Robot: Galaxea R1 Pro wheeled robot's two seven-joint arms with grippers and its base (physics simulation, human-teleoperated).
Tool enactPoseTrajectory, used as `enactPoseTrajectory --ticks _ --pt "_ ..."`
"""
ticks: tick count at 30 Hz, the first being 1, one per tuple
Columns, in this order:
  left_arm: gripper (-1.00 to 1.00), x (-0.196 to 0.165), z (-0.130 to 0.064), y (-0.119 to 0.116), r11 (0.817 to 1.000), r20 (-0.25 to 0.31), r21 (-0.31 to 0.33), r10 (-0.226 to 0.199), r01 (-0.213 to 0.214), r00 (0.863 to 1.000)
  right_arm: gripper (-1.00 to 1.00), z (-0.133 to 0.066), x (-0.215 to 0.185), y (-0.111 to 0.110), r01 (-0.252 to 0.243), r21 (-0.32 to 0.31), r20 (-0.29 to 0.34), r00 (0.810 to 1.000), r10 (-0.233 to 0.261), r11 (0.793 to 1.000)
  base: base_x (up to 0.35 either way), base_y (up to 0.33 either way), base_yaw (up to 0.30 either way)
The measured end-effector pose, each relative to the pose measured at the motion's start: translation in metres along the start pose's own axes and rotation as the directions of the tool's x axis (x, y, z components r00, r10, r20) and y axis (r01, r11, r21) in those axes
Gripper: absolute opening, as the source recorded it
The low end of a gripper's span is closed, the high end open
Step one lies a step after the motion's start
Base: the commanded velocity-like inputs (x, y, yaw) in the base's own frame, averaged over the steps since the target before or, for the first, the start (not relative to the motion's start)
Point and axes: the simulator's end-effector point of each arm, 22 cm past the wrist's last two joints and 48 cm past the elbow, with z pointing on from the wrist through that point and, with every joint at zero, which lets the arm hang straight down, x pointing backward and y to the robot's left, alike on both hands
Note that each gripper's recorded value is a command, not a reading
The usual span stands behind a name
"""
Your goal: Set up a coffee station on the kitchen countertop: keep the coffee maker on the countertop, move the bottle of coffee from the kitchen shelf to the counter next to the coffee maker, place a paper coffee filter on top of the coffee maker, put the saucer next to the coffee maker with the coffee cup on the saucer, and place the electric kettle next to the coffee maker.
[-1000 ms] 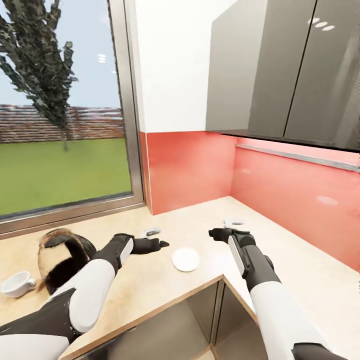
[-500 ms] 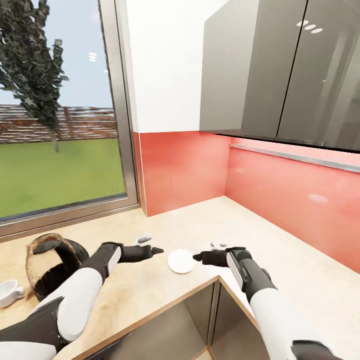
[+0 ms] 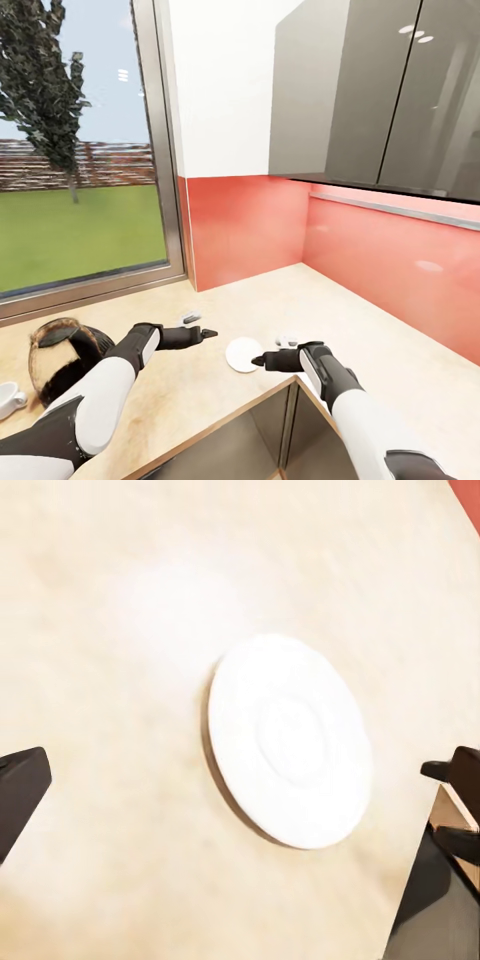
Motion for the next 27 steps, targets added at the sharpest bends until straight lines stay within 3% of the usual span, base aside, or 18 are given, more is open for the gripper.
enactPoseTrajectory --ticks 4,13,19,27 --pt "1.0 0.002 0.001 0.0 1.0 -0.003 0.001 -0.002 0.002 1.0 1.0 0.005 0.014 -0.001 -0.013 -0.001 -0.033 0.999 0.013 1.0 0.036 0.005 0.0" --pt "1.0 0.005 0.003 -0.001 1.0 -0.009 0.003 -0.003 0.003 1.0 1.0 0.006 0.019 -0.001 -0.017 -0.003 -0.042 0.999 0.017 1.0 0.22 0.031 0.0" --pt "1.0 0.01 0.004 0.0 1.0 -0.015 0.002 -0.007 0.007 1.0 1.0 0.006 0.019 0.001 -0.018 -0.011 -0.042 0.999 0.017 1.0 0.021 0.004 0.0" --pt "1.0 0.042 0.007 0.014 1.0 -0.053 -0.012 -0.023 0.022 0.998 1.0 0.005 0.011 0.001 -0.015 -0.007 -0.02 1.0 0.015 1.0 0.0 0.0 0.0"
